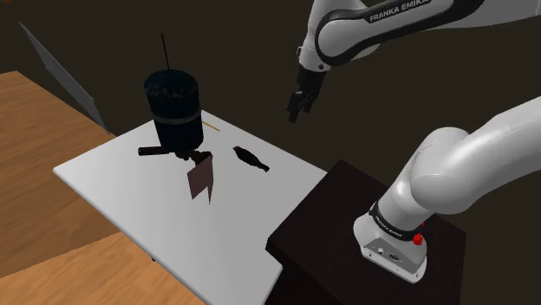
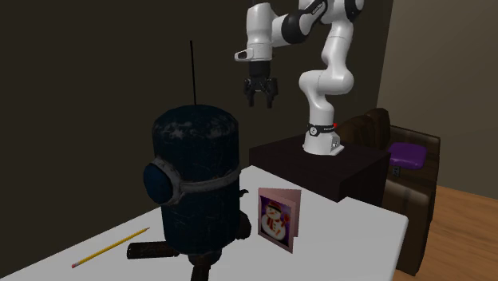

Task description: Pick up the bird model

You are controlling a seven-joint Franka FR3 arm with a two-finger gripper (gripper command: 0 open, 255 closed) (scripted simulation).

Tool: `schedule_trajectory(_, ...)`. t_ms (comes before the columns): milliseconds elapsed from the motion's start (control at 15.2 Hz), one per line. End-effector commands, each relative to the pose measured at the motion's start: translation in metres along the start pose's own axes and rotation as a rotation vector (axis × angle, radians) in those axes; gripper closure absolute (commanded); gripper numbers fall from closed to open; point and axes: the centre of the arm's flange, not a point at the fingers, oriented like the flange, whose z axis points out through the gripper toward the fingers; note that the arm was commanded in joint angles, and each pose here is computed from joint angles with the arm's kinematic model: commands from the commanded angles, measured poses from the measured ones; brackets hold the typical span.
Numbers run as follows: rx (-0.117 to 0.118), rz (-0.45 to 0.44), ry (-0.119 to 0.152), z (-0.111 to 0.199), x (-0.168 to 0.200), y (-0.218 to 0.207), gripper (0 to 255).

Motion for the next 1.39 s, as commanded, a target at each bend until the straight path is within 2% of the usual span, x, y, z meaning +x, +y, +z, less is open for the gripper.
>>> schedule_trajectory(0,0.009,0.0,0.007,0.021,0.013,0.002,0)
schedule_trajectory(1320,0.104,-0.006,0.045,0.246,0.147,0.013,0)
